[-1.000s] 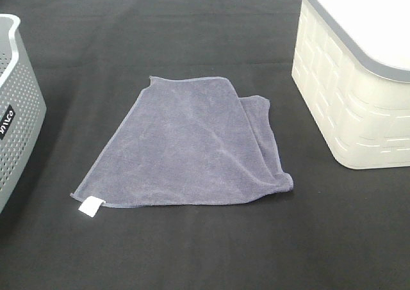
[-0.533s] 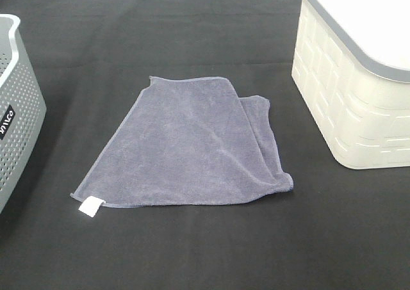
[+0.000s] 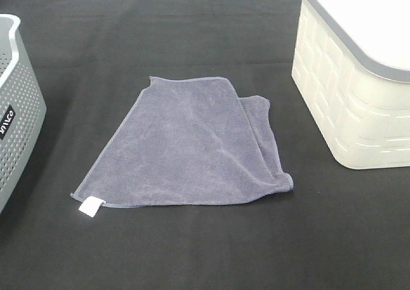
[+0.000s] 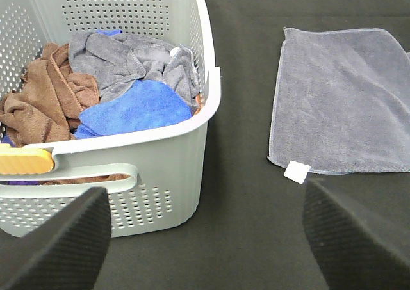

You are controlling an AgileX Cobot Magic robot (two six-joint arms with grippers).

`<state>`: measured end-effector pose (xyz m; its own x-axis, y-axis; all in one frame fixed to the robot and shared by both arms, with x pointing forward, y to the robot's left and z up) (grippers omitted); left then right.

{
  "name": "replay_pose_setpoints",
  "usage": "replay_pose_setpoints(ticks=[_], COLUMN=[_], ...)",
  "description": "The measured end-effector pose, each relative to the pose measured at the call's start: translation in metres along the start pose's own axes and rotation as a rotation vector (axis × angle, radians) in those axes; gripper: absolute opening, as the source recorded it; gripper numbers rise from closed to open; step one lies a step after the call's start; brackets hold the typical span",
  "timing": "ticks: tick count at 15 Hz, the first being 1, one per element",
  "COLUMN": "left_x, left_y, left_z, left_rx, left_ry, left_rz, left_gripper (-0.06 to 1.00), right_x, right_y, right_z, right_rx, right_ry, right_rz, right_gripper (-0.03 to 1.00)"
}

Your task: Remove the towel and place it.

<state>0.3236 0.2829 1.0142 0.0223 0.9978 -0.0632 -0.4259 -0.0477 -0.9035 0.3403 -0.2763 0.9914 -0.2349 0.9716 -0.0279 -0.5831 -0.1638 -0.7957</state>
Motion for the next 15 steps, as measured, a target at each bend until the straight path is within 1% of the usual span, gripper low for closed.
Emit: replay_pose_setpoints(ticks=[2, 5, 7, 12, 15], left_x=[-0.001, -0.006, -0.007, -0.004, -0.001], left_y=[0.000, 0.001, 0.001, 0.001, 0.002], left_z=[0.000, 0.001, 0.001, 0.001, 0.001], left_rx=[0.001, 0.005, 0.006, 0.007, 0.007], left_ry=[0.008, 0.060, 0.076, 0.059, 0.046], left_rz=[-0.003, -0.027, -0.035, -0.043, -0.069], left_gripper=[0.76, 0.76, 0.76, 0.76, 0.76], right_x=[0.000, 0.000, 0.000, 0.000, 0.000], right_y=[-0.001, -0.002, -0.002, -0.002, -0.002], right_z=[0.007, 0.021, 0.027, 0.027, 0.027], right_rx=[-0.052, -0.149, -0.190, -0.192, -0.192], right_ry=[0.002, 0.005, 0.007, 0.007, 0.007], right_rz=[0.001, 0.001, 0.001, 0.001, 0.001], right_gripper=[0.71, 0.71, 0.71, 0.71, 0.71])
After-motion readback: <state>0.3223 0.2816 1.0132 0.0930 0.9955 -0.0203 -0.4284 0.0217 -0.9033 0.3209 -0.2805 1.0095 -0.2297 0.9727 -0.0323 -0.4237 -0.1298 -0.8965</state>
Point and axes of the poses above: a point on each arm's last joint axis where the gripper is mounted, z pointing back along that axis away from the gripper, x along the wrist's bending axis when the last joint is at zero, y = z × x, the point moved 10 cm from there along -z, pointing out along that axis toward the gripper
